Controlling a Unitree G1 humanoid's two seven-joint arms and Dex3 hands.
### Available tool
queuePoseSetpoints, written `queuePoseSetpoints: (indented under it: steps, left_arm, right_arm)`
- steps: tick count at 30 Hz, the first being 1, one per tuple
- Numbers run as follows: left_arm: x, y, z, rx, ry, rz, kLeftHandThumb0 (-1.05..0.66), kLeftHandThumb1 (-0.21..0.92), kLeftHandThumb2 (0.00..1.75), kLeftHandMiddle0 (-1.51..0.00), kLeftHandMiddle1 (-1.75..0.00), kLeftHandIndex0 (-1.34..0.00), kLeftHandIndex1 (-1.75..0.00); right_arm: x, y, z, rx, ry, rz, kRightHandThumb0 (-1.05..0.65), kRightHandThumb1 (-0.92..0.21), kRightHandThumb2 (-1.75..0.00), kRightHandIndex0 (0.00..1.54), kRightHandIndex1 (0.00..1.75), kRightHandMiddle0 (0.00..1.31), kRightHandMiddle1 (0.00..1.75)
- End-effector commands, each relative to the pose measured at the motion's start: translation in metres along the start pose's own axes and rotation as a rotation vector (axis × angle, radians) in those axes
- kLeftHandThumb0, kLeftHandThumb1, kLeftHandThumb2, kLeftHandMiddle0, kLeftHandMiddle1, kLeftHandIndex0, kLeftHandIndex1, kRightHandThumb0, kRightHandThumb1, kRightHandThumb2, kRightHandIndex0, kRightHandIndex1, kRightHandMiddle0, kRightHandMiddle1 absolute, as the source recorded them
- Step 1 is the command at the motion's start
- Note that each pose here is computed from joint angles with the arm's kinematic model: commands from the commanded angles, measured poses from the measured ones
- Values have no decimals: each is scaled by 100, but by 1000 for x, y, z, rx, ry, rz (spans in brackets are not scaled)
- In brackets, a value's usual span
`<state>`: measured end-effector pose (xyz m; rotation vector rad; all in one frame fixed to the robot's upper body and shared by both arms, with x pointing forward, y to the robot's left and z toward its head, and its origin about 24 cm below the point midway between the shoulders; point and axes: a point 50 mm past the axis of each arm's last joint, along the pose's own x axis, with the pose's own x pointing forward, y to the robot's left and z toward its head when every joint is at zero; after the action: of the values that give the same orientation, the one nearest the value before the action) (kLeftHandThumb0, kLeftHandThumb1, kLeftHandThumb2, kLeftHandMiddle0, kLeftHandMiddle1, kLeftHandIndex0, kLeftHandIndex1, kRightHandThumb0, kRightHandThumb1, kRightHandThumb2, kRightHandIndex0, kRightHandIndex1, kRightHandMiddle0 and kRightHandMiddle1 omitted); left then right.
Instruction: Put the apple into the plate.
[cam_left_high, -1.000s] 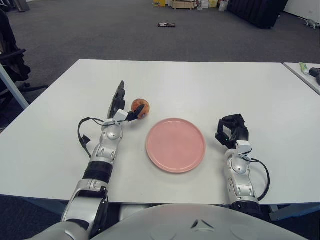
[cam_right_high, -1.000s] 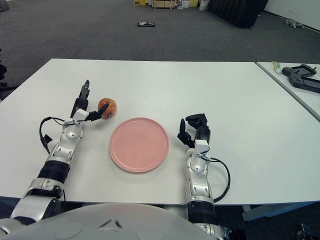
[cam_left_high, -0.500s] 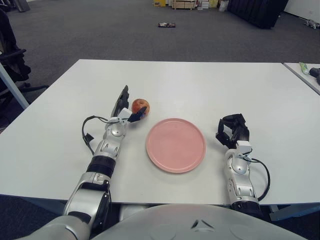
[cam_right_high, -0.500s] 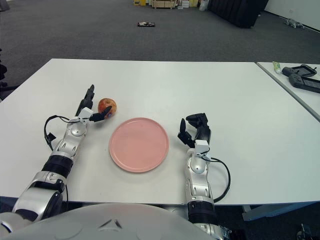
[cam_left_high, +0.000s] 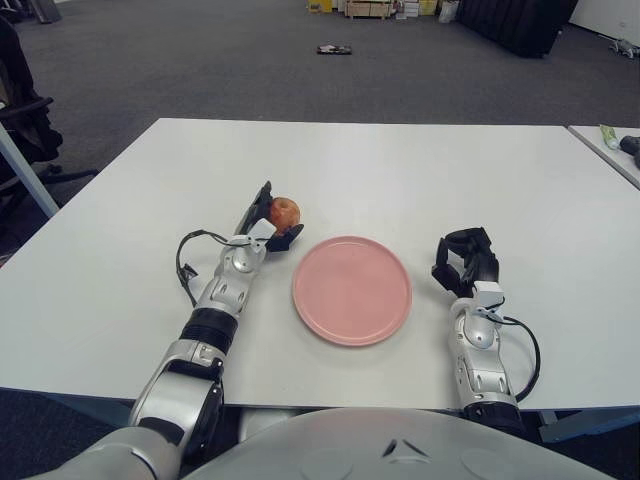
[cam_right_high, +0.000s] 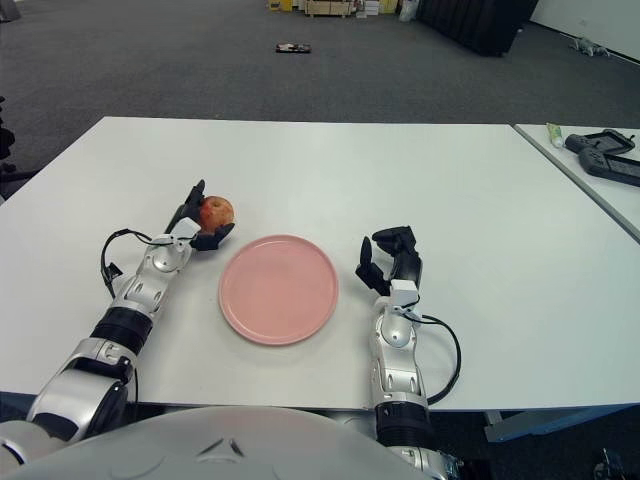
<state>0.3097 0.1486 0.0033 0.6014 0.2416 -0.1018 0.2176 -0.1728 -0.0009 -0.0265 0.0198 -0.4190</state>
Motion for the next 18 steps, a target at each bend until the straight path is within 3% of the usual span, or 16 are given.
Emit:
queuePoseSetpoints:
  steps: [1, 10, 18]
  left_arm:
    - [9, -1, 8, 64, 19, -21, -80, 51, 79, 0, 0, 0, -8]
    - [17, -6, -4, 118, 101, -54, -86, 63, 70, 0, 0, 0, -8]
    - [19, -8, -7, 109, 117, -48, -86, 67, 66, 0, 0, 0, -22]
  right_arm:
    - [3, 0, 3, 2, -16, -7, -40, -60, -96, 66, 131, 39, 175]
    - [2, -1, 4, 4, -20, -7, -40, -60, -97, 66, 132, 40, 175]
    - [2, -3, 4, 6, -7, -6, -39, -61, -95, 63, 131, 38, 175]
